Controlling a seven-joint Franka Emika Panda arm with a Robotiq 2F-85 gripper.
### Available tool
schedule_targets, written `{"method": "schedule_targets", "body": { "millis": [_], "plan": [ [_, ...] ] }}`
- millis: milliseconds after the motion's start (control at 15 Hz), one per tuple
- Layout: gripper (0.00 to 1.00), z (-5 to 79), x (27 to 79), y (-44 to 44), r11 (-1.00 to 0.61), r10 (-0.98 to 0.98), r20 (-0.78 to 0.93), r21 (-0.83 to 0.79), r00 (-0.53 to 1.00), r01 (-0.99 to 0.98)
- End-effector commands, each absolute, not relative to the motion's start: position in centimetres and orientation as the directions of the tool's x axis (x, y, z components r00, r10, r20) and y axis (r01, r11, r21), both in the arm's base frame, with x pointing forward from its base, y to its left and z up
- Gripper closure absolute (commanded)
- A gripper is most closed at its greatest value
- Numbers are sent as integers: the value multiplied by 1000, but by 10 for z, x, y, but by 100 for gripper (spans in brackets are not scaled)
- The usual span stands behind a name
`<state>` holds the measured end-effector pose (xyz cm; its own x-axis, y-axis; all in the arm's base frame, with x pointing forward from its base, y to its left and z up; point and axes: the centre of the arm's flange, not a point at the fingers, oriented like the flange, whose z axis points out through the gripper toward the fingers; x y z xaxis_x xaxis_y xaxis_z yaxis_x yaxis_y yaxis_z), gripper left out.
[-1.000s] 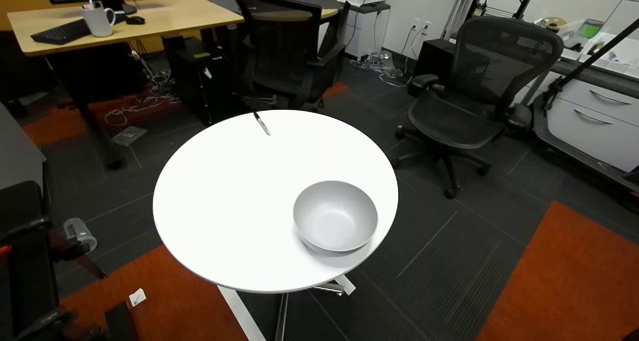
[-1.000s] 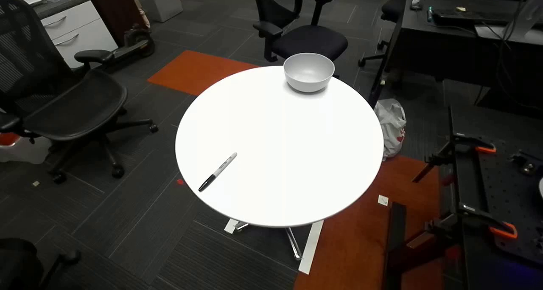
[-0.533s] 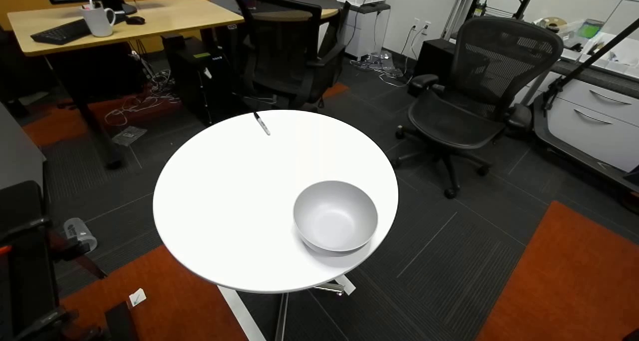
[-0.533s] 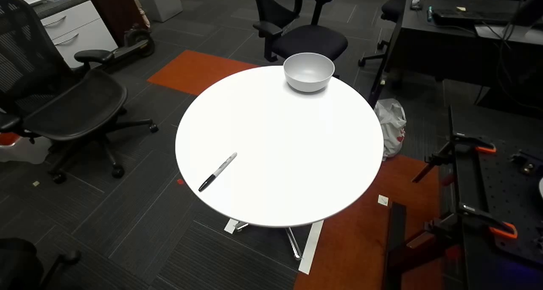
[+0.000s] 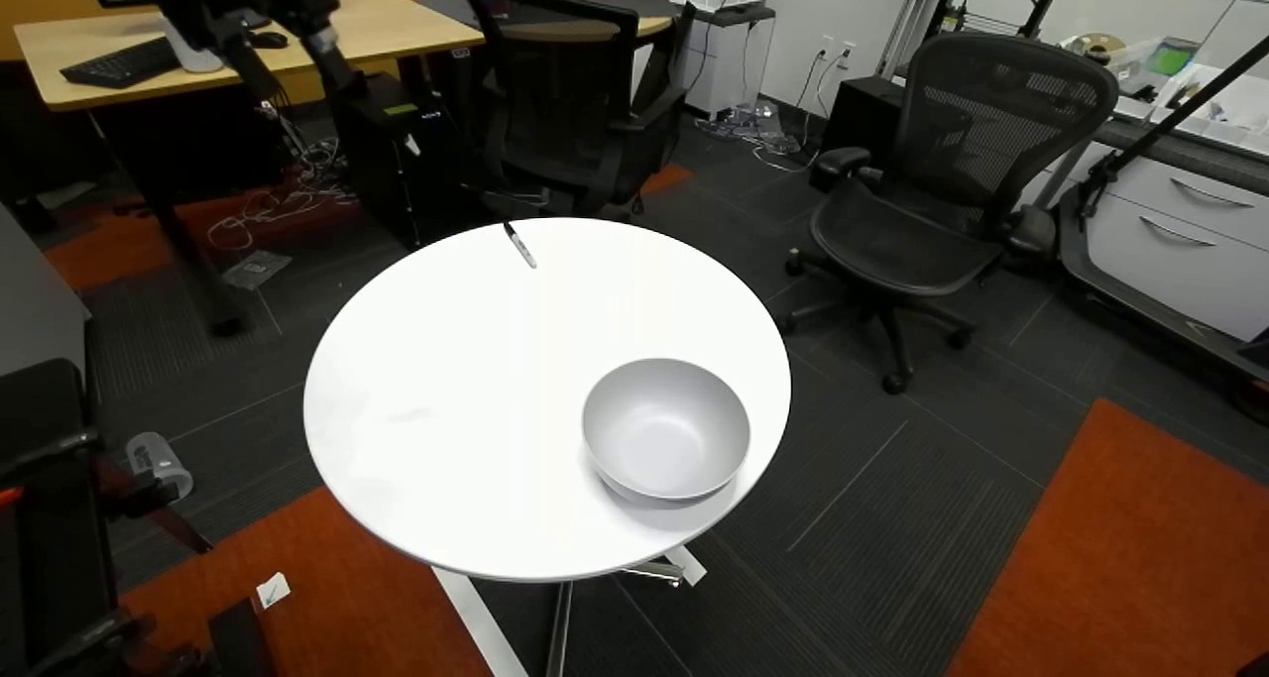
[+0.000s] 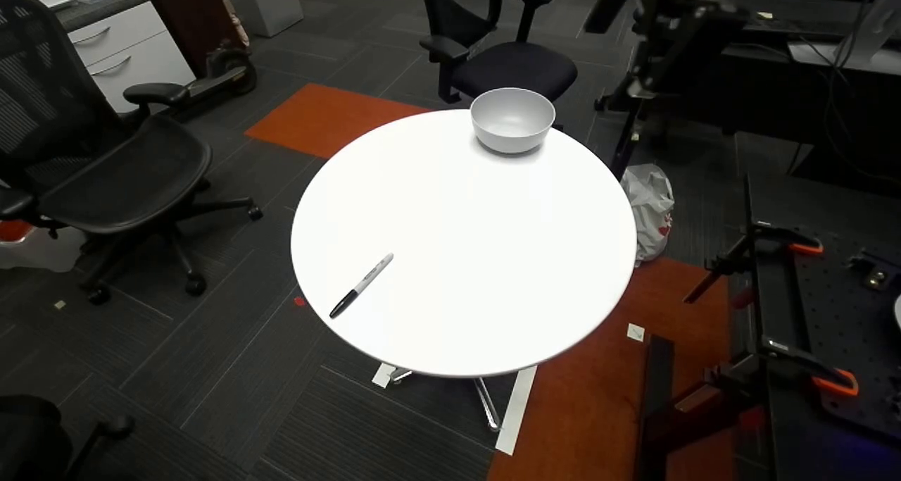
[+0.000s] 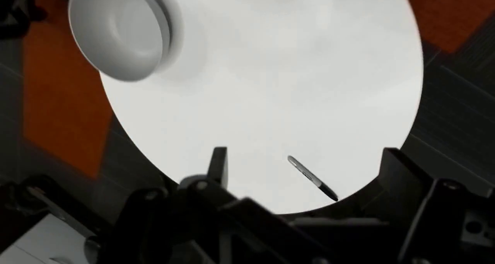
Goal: Put the pen in the bowl
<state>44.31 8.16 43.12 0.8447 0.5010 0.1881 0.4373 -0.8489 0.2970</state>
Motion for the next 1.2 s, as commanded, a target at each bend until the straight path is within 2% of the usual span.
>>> {"method": "schedule_targets", "body": {
  "millis": [0, 267, 667, 733, 1133],
  "plan": [
    [0, 420, 521, 98, -744, 660, 167, 284, 733, 605],
    [0, 395, 566, 122, -590, 806, 124, 253, 579, 767],
    [0, 352, 602, 156, -300, 953, 103, 184, 285, 936],
    [0, 355, 579, 151, -379, 925, 94, 200, 368, 903],
    [0, 343, 593, 159, -315, 948, 95, 189, 302, 930]
  ]
}}
